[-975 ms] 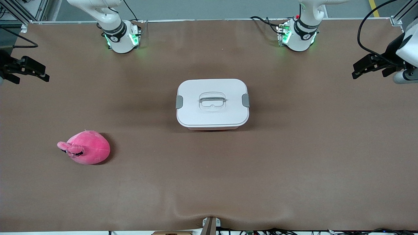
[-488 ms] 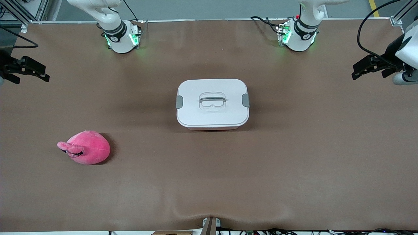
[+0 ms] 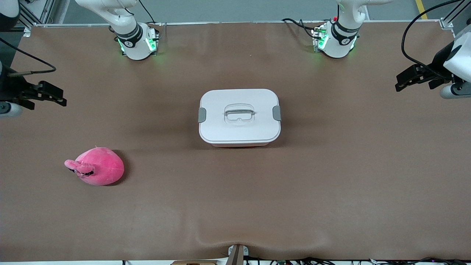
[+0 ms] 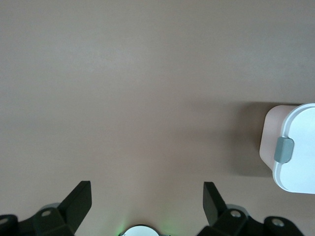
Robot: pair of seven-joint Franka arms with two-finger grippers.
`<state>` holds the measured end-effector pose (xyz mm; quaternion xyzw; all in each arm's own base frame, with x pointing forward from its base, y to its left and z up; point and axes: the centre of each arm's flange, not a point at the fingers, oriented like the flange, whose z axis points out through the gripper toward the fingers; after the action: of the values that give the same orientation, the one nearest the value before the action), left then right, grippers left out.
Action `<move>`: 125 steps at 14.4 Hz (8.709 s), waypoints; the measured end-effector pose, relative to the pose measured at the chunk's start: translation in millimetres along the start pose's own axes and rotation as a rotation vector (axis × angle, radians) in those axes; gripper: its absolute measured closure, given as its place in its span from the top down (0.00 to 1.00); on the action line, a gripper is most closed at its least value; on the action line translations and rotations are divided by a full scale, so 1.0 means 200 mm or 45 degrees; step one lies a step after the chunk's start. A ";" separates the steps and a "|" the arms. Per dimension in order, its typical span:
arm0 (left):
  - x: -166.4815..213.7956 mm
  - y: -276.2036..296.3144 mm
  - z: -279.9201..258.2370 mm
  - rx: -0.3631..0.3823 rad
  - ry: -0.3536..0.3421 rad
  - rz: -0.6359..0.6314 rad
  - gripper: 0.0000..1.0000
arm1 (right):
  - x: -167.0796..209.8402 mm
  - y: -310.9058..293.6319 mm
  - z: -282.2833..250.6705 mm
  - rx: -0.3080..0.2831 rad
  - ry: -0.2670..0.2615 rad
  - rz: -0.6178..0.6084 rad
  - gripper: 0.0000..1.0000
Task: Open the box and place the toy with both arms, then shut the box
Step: 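Move the right gripper toward the pink plush while the left gripper rises, then grasp the pink plush with the right gripper while the left gripper approaches, then lower the left gripper onto the white lid's grey handle, then grip the lid handle with the left gripper while the right gripper lifts the plush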
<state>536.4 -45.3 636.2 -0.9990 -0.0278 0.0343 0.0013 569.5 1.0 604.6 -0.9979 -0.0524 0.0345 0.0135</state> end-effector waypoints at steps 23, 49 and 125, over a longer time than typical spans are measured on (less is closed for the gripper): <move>0.23 0.16 0.23 -0.062 -0.002 -0.161 1.00 | 0.47 0.31 1.10 -0.135 0.107 -0.298 1.00; 0.12 0.96 0.48 0.001 -0.072 -0.981 1.00 | 0.57 0.30 1.39 -0.144 0.071 -0.656 0.64; -0.48 2.39 1.52 0.003 0.080 -1.922 0.09 | 0.51 -0.44 0.66 -0.337 -0.016 -2.904 0.13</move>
<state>447.4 -528.1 337.9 -0.7091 -0.7046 -0.0044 0.0262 652.8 102.1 468.4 -0.3631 -0.9292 0.0013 -0.0684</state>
